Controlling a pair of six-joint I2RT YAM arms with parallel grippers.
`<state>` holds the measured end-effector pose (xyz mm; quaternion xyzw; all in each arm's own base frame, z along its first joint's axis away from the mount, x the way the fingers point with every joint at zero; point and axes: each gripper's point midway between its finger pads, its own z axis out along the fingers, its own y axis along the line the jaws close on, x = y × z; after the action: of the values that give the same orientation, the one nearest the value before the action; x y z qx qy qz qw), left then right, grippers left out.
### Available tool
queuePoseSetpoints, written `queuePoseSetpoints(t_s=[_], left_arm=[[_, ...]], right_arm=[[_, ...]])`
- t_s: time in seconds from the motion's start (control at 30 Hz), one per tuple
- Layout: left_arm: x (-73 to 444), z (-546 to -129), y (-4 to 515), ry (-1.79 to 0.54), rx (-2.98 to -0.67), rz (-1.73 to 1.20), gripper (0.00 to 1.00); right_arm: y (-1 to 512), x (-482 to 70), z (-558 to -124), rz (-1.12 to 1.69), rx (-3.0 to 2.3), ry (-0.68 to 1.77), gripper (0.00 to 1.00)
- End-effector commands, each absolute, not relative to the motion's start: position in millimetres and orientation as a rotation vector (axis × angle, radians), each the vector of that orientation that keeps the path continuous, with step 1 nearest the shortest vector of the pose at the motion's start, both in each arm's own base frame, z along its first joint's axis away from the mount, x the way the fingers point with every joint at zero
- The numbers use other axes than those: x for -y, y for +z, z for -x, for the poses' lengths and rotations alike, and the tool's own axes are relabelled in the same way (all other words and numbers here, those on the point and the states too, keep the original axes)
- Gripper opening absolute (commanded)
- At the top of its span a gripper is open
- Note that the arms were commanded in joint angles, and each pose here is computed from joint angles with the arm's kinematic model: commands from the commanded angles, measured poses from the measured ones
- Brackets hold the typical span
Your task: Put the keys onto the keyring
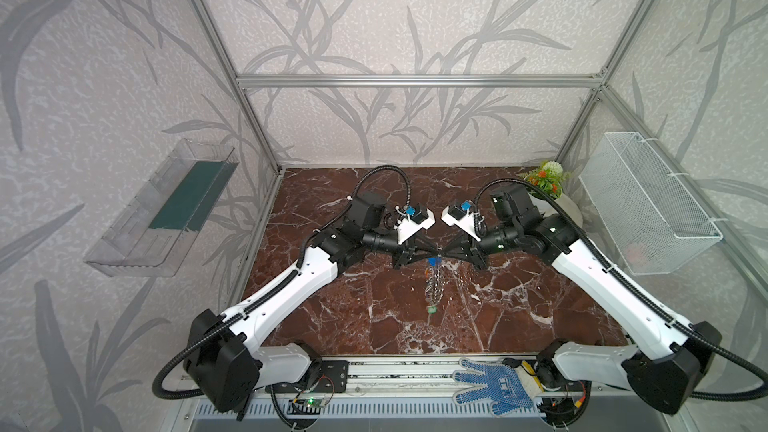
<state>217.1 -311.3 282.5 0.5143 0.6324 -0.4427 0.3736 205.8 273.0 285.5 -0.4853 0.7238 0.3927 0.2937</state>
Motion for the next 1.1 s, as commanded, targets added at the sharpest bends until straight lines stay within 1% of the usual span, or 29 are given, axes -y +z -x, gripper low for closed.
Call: queuePoseSetpoints(t_s=[0.0, 0.27, 0.33, 0.43, 0.5, 0.57, 0.6, 0.87, 0.9, 0.93, 1.07], left_arm=[[315, -218, 292, -1.131, -1.586, -1.329, 0.19], [320, -218, 293, -1.142, -1.584, -1.332, 0.18], [321, -218, 292, -1.143, -1.586, -1.335, 0.16], [323, -215, 291, -1.15, -1.589, -1.345, 0.15], [324, -214, 291, -1.154, -1.59, -1.347, 0.1], [325, -215, 292, -1.164, -1.589, -1.336, 0.02], [326, -216, 294, -1.167, -1.592, -1.321, 0.0], [322, -233, 316, -1.2, -1.639, -1.049, 0.0], [321, -232, 318, -1.203, -1.631, -1.028, 0.0], [319, -231, 322, -1.207, -1.615, -1.005, 0.0], [312, -227, 331, -1.217, -1.579, -0.942, 0.0]], right_arm=[[309, -275, -200, 1.291, -1.826, 1.087, 0.0], [308, -274, -200, 1.29, -1.83, 1.09, 0.0], [307, -275, -200, 1.291, -1.831, 1.091, 0.0], [307, -274, -202, 1.283, -1.836, 1.091, 0.0], [307, -274, -202, 1.282, -1.833, 1.095, 0.0], [307, -275, -202, 1.281, -1.836, 1.098, 0.0], [306, -274, -203, 1.278, -1.841, 1.096, 0.0], [310, -270, -207, 1.217, -1.849, 1.095, 0.0], [312, -271, -207, 1.215, -1.845, 1.103, 0.01], [315, -271, -206, 1.212, -1.838, 1.109, 0.05], [322, -270, -203, 1.201, -1.824, 1.114, 0.13]])
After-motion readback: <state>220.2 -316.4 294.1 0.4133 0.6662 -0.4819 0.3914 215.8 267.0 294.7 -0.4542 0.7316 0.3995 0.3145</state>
